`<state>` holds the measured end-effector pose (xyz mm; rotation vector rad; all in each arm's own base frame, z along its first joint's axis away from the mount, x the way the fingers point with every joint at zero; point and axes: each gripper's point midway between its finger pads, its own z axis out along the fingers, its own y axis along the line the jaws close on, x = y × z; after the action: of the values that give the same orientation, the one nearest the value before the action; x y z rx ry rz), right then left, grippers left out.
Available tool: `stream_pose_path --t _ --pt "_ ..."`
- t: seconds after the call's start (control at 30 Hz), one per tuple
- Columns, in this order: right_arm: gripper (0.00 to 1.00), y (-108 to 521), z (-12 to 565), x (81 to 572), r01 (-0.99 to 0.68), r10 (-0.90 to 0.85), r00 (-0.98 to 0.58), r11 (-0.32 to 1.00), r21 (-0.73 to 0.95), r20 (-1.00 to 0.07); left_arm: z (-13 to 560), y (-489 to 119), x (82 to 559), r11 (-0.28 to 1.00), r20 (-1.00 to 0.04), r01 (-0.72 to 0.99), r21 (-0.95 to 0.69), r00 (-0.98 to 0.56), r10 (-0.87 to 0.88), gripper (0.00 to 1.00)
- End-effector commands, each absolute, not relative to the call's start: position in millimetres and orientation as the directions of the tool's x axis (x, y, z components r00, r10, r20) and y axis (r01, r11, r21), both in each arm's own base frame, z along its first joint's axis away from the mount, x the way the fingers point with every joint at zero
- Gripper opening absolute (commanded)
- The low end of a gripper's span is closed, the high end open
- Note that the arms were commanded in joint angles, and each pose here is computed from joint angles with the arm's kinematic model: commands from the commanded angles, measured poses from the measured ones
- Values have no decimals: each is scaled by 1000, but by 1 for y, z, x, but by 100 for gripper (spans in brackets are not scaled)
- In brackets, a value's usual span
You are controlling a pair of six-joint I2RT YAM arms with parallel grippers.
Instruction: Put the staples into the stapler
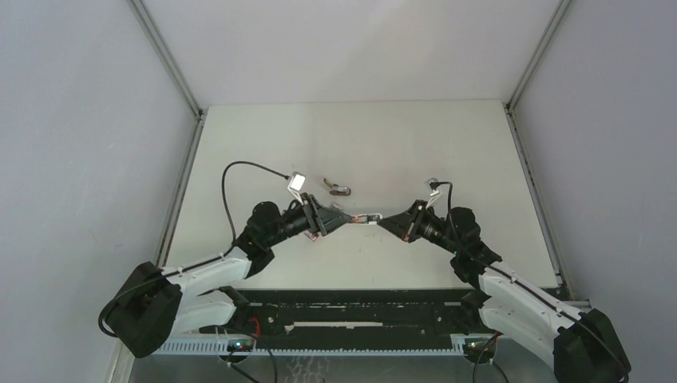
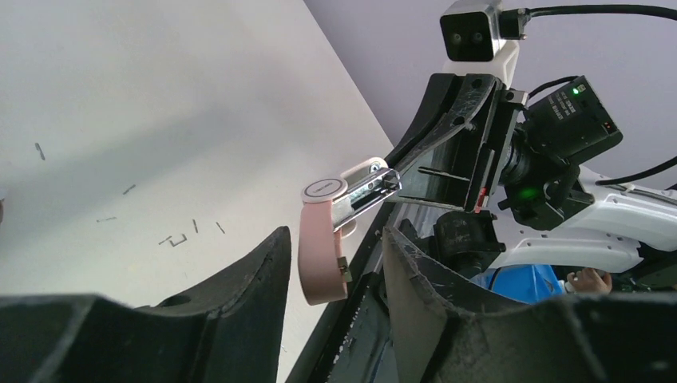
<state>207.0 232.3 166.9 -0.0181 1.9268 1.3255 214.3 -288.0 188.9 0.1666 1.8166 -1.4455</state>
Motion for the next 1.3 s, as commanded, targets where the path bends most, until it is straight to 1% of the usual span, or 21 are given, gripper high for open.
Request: stream_pose_path --t 0.0,0.1,0.17,0.33,0.43,0.53,0.63,0.7,0.8,0.83,0.93,1.03,1.1,1.17,1.27 --pt "0 234 188 208 -476 425 -656 408 779 -624 189 -289 211 303 -624 545 -781 -694 -360 52" --pt "0 234 188 208 -478 427 -656 403 780 -623 186 -289 211 306 -621 540 -784 -696 -360 54" --pt "0 234 189 208 -479 428 -655 403 780 -623 187 -290 211 303 -620 542 -784 -695 -363 53" --pt "0 232 185 210 -469 430 -654 416 779 -623 190 -291 211 293 -617 543 -787 -696 -366 39" --pt "0 230 181 212 -455 431 -653 434 778 -623 189 -290 211 291 -610 536 -792 -701 -368 27" --pt "1 228 175 215 -441 426 -653 459 771 -626 190 -290 211 286 -599 527 -801 -707 -375 21" --pt "20 225 170 217 -429 422 -655 477 767 -628 191 -286 214 284 -576 502 -817 -715 -395 14" --pt "30 224 168 218 -427 419 -654 483 765 -630 191 -282 217 292 -559 477 -829 -718 -415 11" --pt "50 222 169 219 -428 418 -648 492 758 -637 183 -268 227 356 -557 434 -828 -710 -431 8" --pt "55 221 169 219 -429 416 -645 496 755 -641 177 -259 234 395 -559 407 -824 -701 -443 7" --pt "59 215 169 221 -424 420 -633 515 745 -650 157 -224 251 535 -585 322 -781 -675 -450 6" --pt "60 208 168 221 -422 415 -617 542 727 -668 140 -179 266 719 -666 239 -653 -634 -394 6" --pt "61 205 166 222 -422 407 -612 557 715 -678 131 -149 273 801 -699 183 -570 -620 -356 5" --pt "61 204 165 222 -422 401 -612 564 710 -682 123 -126 280 829 -690 121 -546 -626 -363 5" --pt "61 204 164 223 -425 395 -614 564 708 -683 122 -113 294 815 -673 80 -574 -613 -414 5"
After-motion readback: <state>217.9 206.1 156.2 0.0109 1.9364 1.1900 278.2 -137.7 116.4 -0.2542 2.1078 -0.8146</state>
